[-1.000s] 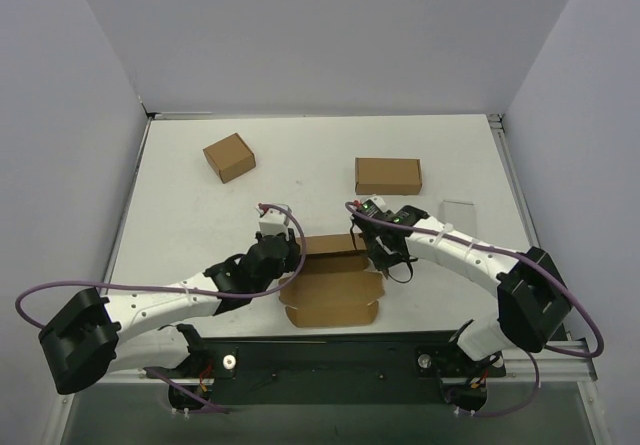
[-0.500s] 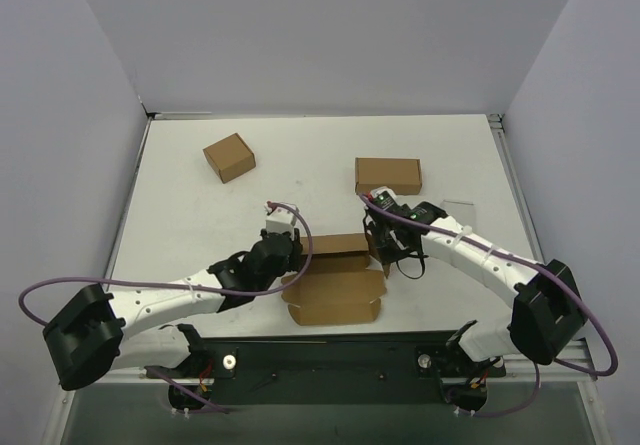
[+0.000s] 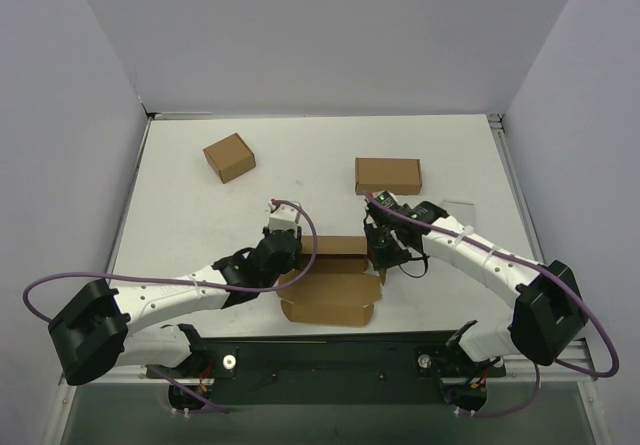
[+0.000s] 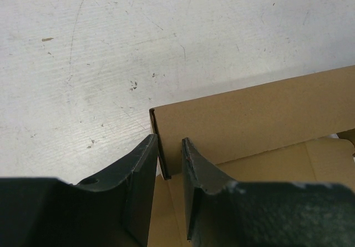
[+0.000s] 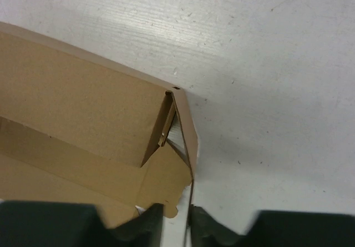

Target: Fold the paper box

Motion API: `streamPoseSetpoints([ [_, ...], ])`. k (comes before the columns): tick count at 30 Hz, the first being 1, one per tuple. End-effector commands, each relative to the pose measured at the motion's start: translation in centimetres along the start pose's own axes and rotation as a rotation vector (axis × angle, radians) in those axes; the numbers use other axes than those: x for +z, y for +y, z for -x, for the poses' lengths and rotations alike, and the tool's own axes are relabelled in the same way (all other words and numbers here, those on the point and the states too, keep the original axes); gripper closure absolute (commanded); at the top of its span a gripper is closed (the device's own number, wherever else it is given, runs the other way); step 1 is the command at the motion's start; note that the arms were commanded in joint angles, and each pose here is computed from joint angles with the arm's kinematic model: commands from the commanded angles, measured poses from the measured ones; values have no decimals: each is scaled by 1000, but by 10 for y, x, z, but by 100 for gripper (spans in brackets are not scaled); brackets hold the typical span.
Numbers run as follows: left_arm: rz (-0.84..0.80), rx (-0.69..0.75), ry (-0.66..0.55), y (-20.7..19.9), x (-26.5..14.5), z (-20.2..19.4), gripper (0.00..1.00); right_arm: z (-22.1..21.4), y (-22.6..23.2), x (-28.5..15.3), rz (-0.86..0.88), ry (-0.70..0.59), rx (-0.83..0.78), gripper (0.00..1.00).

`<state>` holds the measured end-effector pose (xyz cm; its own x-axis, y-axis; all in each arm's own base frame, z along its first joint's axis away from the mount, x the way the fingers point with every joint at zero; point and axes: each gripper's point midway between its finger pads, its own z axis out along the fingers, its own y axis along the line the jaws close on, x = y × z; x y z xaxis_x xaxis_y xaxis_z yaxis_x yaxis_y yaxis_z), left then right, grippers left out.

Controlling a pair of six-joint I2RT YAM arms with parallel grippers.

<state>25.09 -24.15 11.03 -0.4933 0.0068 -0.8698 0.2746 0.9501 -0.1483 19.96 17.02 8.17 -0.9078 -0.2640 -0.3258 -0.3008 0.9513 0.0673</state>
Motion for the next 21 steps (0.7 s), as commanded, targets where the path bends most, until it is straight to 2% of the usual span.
streamPoseSetpoints([
  [1, -17, 5, -17, -11, -3, 17, 66, 1, -11, -6, -77, -52, 57, 61],
  [3, -9, 26, -3, -8, -5, 16, 66, 2, -14, -16, -96, -116, 85, 48],
  [6, -22, 27, 1, -11, -7, 17, 66, -2, -13, -28, -115, -207, 99, 46],
  [8, -23, 27, 4, -11, -6, 16, 66, -8, -10, -27, -102, -236, 118, 51],
  [12, -25, 23, 13, -12, -5, 13, 66, -18, 8, -25, -8, -300, 181, 72],
  [14, -28, 24, 15, -12, -5, 12, 66, -19, 14, -22, 30, -336, 212, 78],
  [16, -31, 22, 13, -13, -4, 13, 66, -18, 25, -18, 82, -348, 214, 78],
  [21, -29, 23, 12, -13, -4, 13, 66, -28, 31, 11, 53, -247, 177, 90],
])
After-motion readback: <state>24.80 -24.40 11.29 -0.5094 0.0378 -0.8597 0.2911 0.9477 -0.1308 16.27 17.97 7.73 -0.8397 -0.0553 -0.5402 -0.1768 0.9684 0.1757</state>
